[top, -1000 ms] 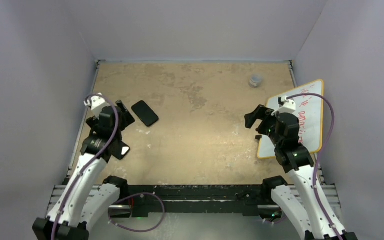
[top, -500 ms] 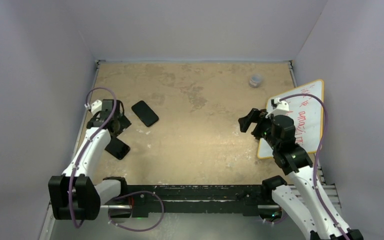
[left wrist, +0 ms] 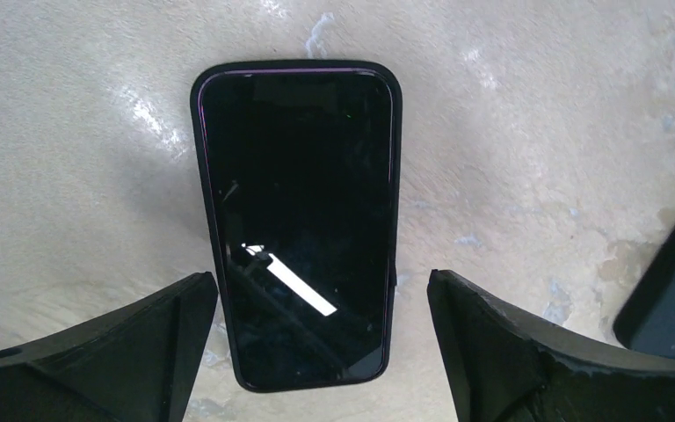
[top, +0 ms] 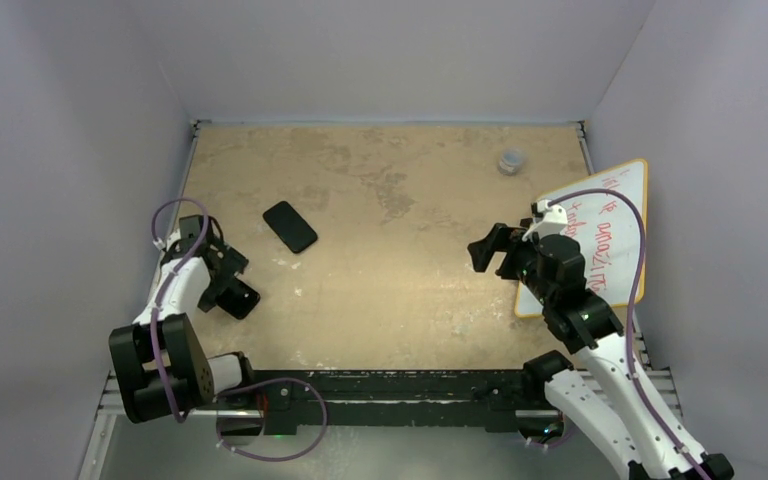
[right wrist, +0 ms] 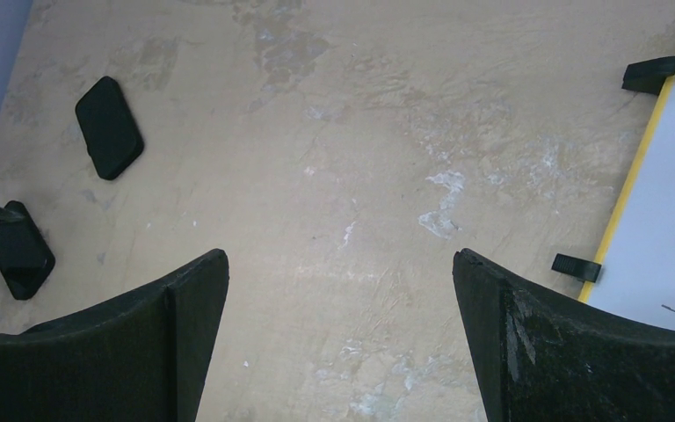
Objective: Take the phone out of the phone case
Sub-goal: Pick up the phone at the center of the board.
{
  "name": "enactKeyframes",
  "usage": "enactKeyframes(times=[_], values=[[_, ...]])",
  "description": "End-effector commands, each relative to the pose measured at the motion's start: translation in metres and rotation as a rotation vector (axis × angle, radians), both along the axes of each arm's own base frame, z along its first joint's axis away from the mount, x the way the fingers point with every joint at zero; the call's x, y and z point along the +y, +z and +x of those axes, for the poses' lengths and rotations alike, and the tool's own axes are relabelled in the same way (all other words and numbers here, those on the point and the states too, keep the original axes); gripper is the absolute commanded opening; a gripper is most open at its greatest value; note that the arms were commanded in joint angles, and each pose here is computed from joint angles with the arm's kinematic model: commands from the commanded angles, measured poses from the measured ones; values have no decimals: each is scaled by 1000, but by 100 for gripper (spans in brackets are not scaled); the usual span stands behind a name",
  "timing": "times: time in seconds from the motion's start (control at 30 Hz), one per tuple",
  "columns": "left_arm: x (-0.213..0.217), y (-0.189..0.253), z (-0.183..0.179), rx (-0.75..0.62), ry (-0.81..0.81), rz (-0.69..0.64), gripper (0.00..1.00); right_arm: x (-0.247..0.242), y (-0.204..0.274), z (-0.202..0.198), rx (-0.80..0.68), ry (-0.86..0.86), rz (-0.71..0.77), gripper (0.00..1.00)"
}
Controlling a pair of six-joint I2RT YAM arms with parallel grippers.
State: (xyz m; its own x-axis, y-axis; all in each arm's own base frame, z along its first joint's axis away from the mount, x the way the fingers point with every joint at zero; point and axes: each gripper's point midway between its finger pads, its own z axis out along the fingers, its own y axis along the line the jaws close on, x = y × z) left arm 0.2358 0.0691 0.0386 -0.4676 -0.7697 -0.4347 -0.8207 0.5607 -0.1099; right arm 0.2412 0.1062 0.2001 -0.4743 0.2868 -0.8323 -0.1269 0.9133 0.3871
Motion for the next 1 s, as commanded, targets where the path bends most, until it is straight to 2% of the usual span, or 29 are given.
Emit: enactKeyframes(times=[0.0,0.53,0.67,0.77,0.87,0.97], values=[[5,-1,18,-72,-21,-41,95,1,8,0,-44,7,-2,99],[18,-35,13,77,18,-66,91,11,12,-5,-56,53,-9,99],[12,-46,5,115,5,-88,83,11,15,-6,-62,56,-7,99],[6,-51,2,125,-12,-104,72,13,18,-8,-68,71,-1,99],[0,-46,6,114,-52,-91,61,14,19,-9,-69,83,2,99],[-11,-37,14,81,-98,-89,55,18,22,-12,-69,106,9,99]])
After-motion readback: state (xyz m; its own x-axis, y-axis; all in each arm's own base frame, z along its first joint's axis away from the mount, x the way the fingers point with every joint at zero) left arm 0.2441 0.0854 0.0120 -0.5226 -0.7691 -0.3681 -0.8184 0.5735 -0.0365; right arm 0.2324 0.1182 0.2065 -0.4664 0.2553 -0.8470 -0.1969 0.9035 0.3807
